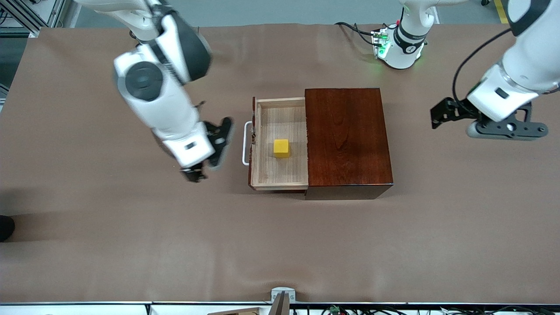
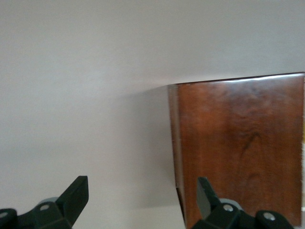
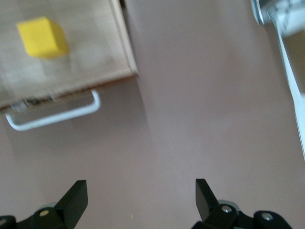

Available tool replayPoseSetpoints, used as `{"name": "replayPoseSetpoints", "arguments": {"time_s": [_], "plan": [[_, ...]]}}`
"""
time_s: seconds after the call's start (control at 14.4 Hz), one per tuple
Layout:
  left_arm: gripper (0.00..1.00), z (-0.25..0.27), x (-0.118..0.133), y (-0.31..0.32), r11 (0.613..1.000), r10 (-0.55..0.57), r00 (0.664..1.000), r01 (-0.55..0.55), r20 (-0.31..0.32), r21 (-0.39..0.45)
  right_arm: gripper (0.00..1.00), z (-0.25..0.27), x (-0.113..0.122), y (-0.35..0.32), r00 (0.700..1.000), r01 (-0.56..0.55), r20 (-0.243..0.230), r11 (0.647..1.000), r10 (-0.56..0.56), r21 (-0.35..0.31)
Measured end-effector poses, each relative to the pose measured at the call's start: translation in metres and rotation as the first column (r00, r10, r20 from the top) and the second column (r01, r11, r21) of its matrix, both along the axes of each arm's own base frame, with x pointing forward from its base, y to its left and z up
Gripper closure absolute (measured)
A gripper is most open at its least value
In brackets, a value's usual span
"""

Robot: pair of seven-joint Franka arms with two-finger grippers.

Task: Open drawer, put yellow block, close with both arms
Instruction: 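Withdraw the right gripper while the left gripper reaches toward the drawer handle, then push the drawer shut with the left gripper against the handle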

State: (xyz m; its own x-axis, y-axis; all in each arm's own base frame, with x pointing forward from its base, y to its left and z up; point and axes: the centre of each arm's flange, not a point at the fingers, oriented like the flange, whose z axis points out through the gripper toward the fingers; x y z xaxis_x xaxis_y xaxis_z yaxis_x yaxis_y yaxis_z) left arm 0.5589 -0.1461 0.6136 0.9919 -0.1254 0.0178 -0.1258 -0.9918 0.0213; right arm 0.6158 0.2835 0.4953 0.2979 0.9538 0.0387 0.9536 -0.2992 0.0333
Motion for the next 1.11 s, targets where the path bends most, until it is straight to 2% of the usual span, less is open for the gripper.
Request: {"name": "replayPoseSetpoints", "arguments": {"time_s": [0.21, 0.35, 0.49, 0.7, 0.76, 0.83, 1.04, 1.11], "plan": [[0.0, 0.005, -0.024, -0.072, 0.991, -0.13, 0.991, 0.13, 0.006, -0.015, 0.0, 0.005, 0.02, -0.068, 0.994, 0.106, -0.026, 0.994, -0.106, -0.014], [0.0, 0.004, -0.051, -0.131, 0.971, -0.238, 0.971, 0.238, 0.002, -0.026, 0.0, 0.013, 0.027, -0.102, 0.986, 0.161, -0.025, 0.987, -0.162, -0.019], [0.0, 0.005, -0.087, -0.191, 0.934, -0.355, 0.935, 0.355, 0.008, -0.036, 0.0, 0.029, 0.028, -0.142, 0.972, 0.232, -0.02, 0.971, -0.233, -0.047], [0.0, -0.002, -0.138, -0.27, 0.859, -0.508, 0.86, 0.509, 0.044, -0.056, 0.0, 0.052, 0.028, -0.209, 0.938, 0.346, 0.012, 0.936, -0.346, -0.072], [0.0, -0.009, -0.148, -0.295, 0.825, -0.557, 0.828, 0.561, 0.064, -0.068, 0.0, 0.059, 0.026, -0.226, 0.923, 0.386, 0.021, 0.92, -0.385, -0.076], [0.0, -0.018, -0.154, -0.318, 0.776, -0.62, 0.78, 0.626, 0.086, -0.076, 0.0, 0.064, 0.022, -0.24, 0.896, 0.444, 0.028, 0.893, -0.443, -0.076], [0.0, -0.053, -0.152, -0.388, 0.545, -0.817, 0.546, 0.836, 0.185, -0.062, 0.0, 0.078, 0.002, -0.26, 0.765, 0.644, 0.042, 0.763, -0.642, -0.065], [0.0, -0.07, -0.151, -0.409, 0.482, -0.85, 0.483, 0.874, 0.211, -0.06, 0.0, 0.083, -0.007, -0.263, 0.723, 0.691, 0.045, 0.72, -0.69, -0.06]]}}
